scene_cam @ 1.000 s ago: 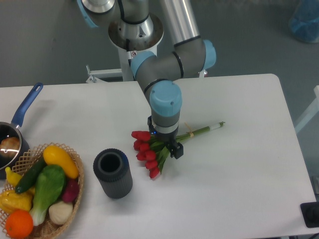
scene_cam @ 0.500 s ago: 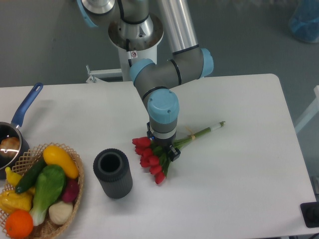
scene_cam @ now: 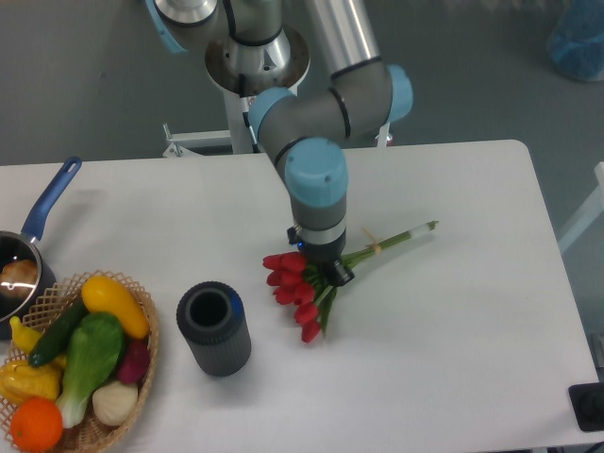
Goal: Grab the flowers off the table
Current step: 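Lift the grasped red tulips up off the table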
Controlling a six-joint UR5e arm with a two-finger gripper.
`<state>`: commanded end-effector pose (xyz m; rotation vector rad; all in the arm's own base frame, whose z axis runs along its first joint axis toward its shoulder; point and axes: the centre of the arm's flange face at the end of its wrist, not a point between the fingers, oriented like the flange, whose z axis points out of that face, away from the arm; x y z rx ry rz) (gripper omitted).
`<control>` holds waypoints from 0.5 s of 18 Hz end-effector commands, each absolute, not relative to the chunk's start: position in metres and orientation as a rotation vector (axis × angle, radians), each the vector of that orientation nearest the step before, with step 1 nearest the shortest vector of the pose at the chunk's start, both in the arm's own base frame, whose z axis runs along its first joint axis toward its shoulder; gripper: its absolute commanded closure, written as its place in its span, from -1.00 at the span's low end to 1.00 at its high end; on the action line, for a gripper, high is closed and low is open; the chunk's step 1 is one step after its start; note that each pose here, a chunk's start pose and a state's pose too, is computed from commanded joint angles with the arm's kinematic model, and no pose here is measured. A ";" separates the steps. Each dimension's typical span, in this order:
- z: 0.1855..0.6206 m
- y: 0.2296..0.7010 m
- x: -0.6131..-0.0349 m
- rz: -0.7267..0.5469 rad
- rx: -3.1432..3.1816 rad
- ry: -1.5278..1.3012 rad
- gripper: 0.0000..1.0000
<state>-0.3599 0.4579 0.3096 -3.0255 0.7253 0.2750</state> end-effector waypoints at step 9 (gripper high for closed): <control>0.410 0.468 -0.395 0.187 -2.938 0.555 0.91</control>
